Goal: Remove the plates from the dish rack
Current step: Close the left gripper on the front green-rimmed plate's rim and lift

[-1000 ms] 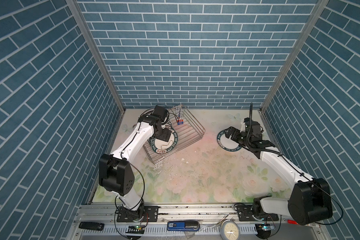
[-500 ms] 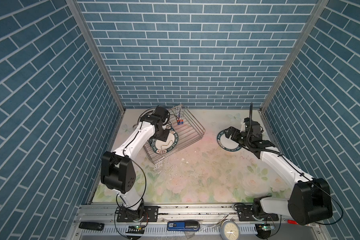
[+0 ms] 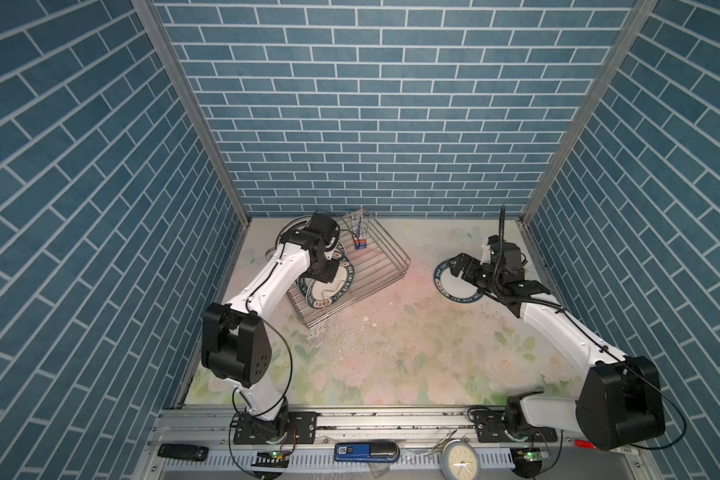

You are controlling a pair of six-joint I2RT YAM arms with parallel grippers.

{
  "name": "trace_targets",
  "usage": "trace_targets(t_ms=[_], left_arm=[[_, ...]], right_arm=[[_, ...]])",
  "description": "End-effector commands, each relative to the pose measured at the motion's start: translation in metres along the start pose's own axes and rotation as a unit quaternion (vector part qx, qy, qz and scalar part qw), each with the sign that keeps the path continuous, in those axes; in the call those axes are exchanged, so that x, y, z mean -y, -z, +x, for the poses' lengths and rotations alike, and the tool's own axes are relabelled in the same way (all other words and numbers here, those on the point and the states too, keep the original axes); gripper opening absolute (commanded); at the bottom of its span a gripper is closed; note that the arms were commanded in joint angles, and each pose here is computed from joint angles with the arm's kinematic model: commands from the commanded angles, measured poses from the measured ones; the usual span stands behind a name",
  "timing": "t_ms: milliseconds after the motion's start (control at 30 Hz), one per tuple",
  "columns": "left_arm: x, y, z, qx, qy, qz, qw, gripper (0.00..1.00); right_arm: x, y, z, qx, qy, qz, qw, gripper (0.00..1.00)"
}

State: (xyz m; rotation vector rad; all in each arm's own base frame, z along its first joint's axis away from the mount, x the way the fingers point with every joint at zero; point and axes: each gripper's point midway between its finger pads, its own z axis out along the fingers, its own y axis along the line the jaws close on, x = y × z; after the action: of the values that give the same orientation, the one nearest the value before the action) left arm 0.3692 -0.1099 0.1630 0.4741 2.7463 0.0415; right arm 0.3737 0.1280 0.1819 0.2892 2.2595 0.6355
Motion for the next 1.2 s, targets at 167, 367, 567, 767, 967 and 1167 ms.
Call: trace_targets(t_ms=[167, 367, 567, 767, 967, 1167], left_arm=[[0.004, 0.006, 0.002, 0.001, 0.005, 0.013, 1.0, 0.22], [0.003, 0.004, 0.003, -0.007, -0.001, 0.009, 1.0, 0.15], [-0.001, 0.004, 0.005, -0.01, -0.005, -0.001, 1.0, 0.1], [-0.005, 0.008, 0.009, -0.017, -0.003, -0.013, 1.0, 0.0], [-0.003, 0.018, 0.011, -0.017, -0.005, -0.005, 1.0, 0.0], [-0.004, 0.02, 0.013, -0.018, -0.006, -0.009, 1.0, 0.0]], right_arm=[[0.007, -0.004, 0.008, -0.009, 0.014, 0.007, 1.0, 0.99], [0.009, -0.004, 0.008, -0.008, 0.013, 0.008, 1.0, 0.99], [0.009, -0.005, 0.008, -0.009, 0.011, 0.007, 1.0, 0.99], [0.009, -0.004, 0.008, -0.009, 0.01, 0.007, 1.0, 0.99], [0.009, -0.005, 0.008, -0.009, 0.01, 0.008, 1.0, 0.99], [0.011, -0.006, 0.009, -0.01, 0.009, 0.009, 1.0, 0.99]])
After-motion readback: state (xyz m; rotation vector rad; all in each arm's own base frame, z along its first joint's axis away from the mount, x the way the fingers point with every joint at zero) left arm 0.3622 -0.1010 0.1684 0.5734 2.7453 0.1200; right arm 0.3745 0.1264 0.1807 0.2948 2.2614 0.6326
